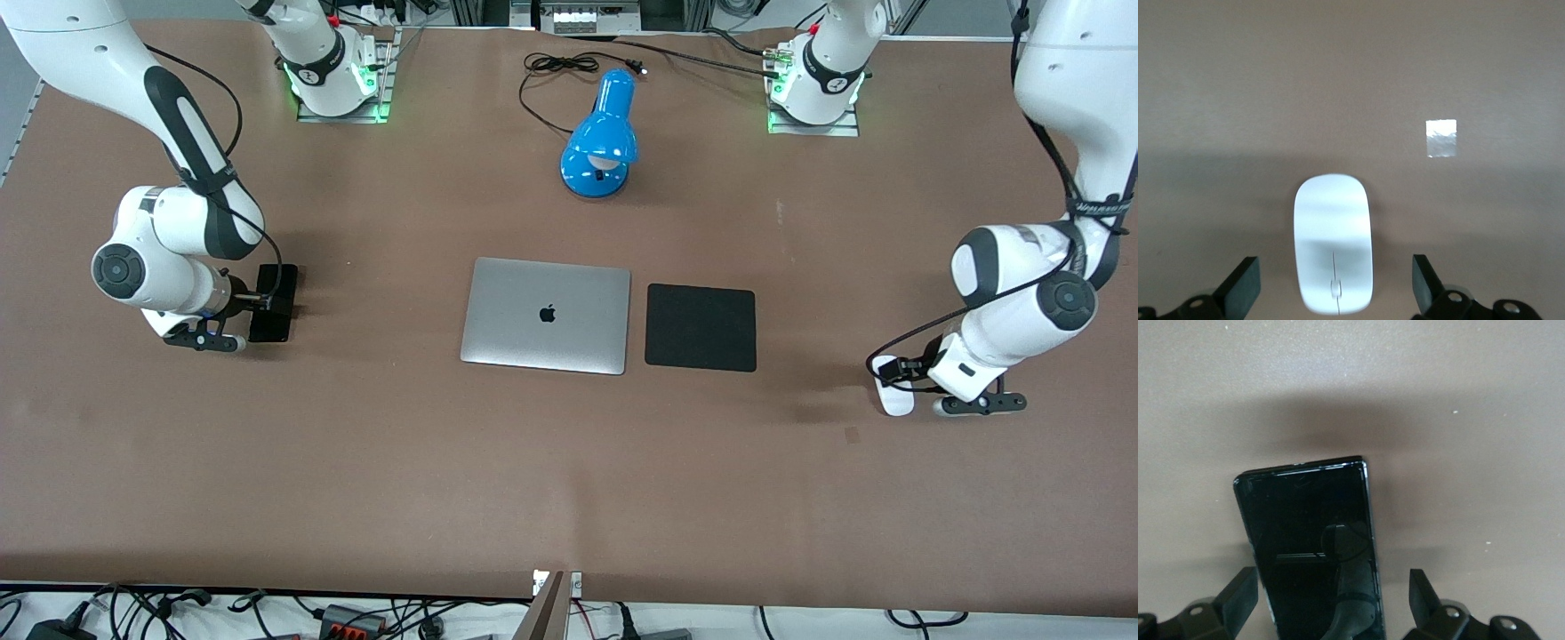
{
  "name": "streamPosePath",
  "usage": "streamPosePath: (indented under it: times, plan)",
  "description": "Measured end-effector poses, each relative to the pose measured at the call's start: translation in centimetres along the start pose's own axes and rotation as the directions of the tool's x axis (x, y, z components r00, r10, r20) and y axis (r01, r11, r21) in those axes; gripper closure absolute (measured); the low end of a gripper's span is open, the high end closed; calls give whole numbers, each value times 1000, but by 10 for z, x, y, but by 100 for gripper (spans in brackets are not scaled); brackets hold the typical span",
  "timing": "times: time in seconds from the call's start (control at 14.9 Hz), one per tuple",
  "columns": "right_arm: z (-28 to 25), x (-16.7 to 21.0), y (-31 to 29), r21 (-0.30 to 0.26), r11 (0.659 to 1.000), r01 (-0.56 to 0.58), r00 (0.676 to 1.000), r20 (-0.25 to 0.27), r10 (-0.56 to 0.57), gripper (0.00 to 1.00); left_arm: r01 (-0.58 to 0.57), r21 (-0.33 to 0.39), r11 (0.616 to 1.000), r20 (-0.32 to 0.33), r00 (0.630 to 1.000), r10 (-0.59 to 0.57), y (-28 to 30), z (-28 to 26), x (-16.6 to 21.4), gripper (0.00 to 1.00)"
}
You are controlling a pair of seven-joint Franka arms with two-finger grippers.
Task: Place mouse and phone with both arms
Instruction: 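Lift the phone with the right gripper while the left gripper grasps the mouse, then carry the white mouse with the left gripper over the mouse pad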
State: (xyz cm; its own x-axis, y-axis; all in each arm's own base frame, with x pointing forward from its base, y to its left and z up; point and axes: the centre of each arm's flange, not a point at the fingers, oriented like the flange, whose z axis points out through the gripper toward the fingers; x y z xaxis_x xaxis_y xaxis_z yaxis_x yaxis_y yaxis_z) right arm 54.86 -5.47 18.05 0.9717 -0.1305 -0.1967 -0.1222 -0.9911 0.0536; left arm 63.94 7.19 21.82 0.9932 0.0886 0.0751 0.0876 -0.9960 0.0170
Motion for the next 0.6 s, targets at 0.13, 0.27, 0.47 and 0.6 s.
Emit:
streamPosePath:
  times: [0.13, 0.27, 0.47, 0.6]
  plan:
    - [4, -2, 0, 0, 1000, -5, 1000, 8, 5, 0, 2, -10, 1000, -26, 1000, -2, 0, 20, 0, 0]
    - [8, -5, -1, 0, 1000, -2, 1000, 15, 2, 0, 10, -17, 1000, -29, 1000, -10, -4, 37, -3, 0]
    - [9, -6, -2, 1, 999, 34, 999, 18, -34, 0, 20, -20, 1000, -23, 1000, -21, -10, 48, -5, 0]
    - [9, -6, -6, 3, 999, 52, 998, 17, -52, 0, 21, -20, 1000, -25, 999, -21, -10, 47, -5, 16]
